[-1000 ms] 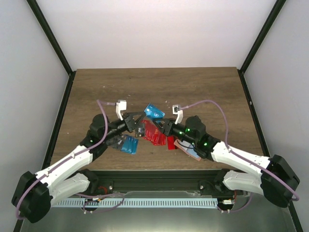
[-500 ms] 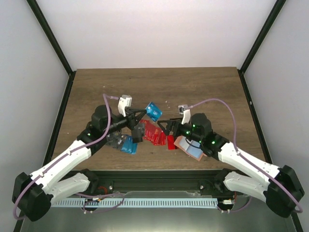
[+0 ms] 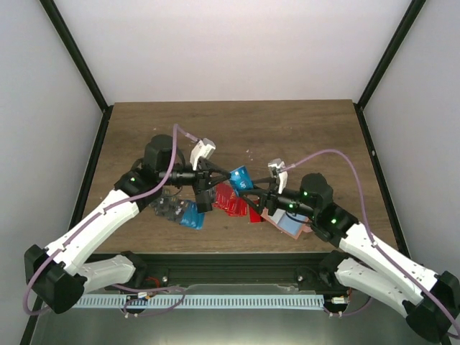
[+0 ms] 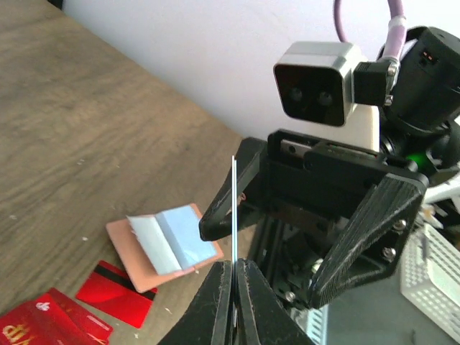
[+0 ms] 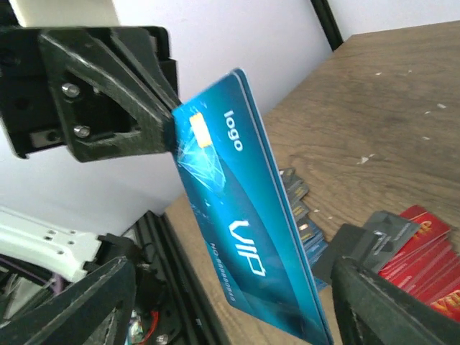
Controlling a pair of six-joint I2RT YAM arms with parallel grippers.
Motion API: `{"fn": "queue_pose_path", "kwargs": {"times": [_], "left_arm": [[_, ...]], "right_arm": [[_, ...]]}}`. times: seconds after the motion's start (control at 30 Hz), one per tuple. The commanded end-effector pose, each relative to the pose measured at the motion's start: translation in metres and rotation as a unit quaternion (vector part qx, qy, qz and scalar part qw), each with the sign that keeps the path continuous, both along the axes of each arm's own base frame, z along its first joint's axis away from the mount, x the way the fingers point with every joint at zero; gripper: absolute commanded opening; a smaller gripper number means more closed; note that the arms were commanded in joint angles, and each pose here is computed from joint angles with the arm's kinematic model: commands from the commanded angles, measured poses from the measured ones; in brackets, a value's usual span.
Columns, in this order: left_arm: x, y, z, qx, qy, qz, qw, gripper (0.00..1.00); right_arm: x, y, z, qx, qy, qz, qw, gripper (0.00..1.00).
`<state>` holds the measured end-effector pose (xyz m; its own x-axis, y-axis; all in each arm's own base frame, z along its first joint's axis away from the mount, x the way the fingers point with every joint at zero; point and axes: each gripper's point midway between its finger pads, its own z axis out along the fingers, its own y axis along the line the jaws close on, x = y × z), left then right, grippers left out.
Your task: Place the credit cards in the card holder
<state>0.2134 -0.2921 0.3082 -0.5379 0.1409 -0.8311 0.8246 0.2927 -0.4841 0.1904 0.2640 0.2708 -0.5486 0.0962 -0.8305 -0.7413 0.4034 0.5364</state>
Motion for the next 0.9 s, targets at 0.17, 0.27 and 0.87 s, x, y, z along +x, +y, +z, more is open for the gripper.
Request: {"fn": "queue_pose_path", "kwargs": {"times": [0.17, 0.27, 0.87], "left_arm": [[-0.033, -0.009, 0.010, -0.016, 0.024, -0.113, 0.993, 0.04], [-0.034, -0.011, 0.009, -0.018, 0.029, -0.123, 0.992, 0.04], [0.003, -0.009, 0.024, -0.136, 0.044, 0.006, 0.990, 0.84]], "right_arm": [[-0.028, -0.004, 0.009, 0.022, -0.004, 0.052, 0.998, 0.48], [-0.033, -0.003, 0.010, 0.027, -0.002, 0.066, 0.997, 0.29], [0.002, -0.043, 0.012, 0.137, 0.081, -0.111, 0.981, 0.01]]}}
